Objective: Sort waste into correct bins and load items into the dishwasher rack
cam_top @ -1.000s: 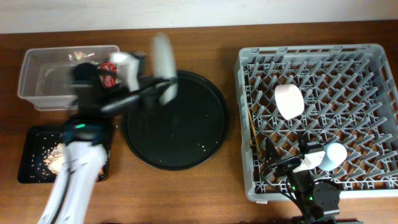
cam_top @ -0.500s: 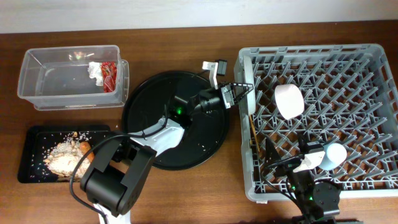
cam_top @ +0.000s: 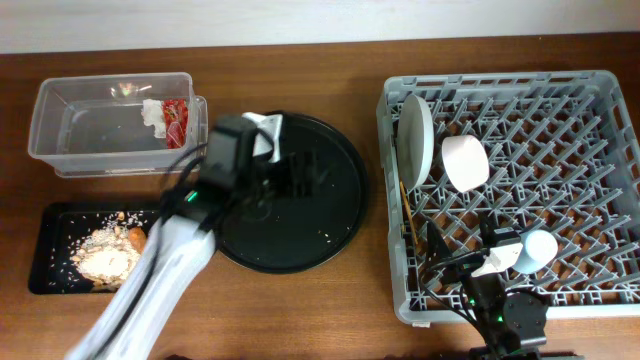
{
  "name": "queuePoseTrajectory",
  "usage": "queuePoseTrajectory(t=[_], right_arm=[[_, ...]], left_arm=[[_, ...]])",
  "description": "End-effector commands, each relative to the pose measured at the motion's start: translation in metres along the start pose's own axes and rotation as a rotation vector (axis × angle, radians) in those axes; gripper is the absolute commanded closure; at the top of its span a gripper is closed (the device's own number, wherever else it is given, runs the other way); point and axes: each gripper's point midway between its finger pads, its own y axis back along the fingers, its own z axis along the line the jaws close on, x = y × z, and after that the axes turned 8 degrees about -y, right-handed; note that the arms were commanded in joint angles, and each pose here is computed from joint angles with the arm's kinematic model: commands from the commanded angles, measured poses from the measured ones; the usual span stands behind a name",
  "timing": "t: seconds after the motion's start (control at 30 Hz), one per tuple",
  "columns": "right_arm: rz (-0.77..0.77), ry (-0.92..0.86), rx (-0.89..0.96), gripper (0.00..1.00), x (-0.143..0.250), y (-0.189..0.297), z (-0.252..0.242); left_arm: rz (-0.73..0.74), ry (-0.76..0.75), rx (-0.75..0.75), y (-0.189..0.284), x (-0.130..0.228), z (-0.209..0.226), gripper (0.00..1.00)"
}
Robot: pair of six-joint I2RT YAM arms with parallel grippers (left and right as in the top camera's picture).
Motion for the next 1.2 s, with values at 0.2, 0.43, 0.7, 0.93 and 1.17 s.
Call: queuePoseTrajectory(t=[0.2,0.43,0.7,0.93,1.17], right_arm=[[0.005,-0.007,-0.003,0.02,0.002,0.000,0.000],[0.005,-0.007,-0.004,0.02,0.002,0.000,0.000],[0.005,-0.007,-0.004,0.02,0.002,0.000,0.000],[0.005,-0.007,-0.004,0.02,0.002,0.000,0.000],[0.005,-0.007,-0.004,0.02,0.002,0.000,0.000]], left_arm=[[-0.404,-0.141,-0.643,0.223,0.010,0.036,0.01],[-0.434,-0.450,-0.747,0.226,-0.001,0.047,0.01],[-0.701,-0.468,-0.673,0.187,0.062,0.086,0.01],[-0.718,-0.469,-0.673,0.136,0.102,0.126,0.01],[-0.721,-0.471,-0.670,0.130,0.105,0.130,0.01]])
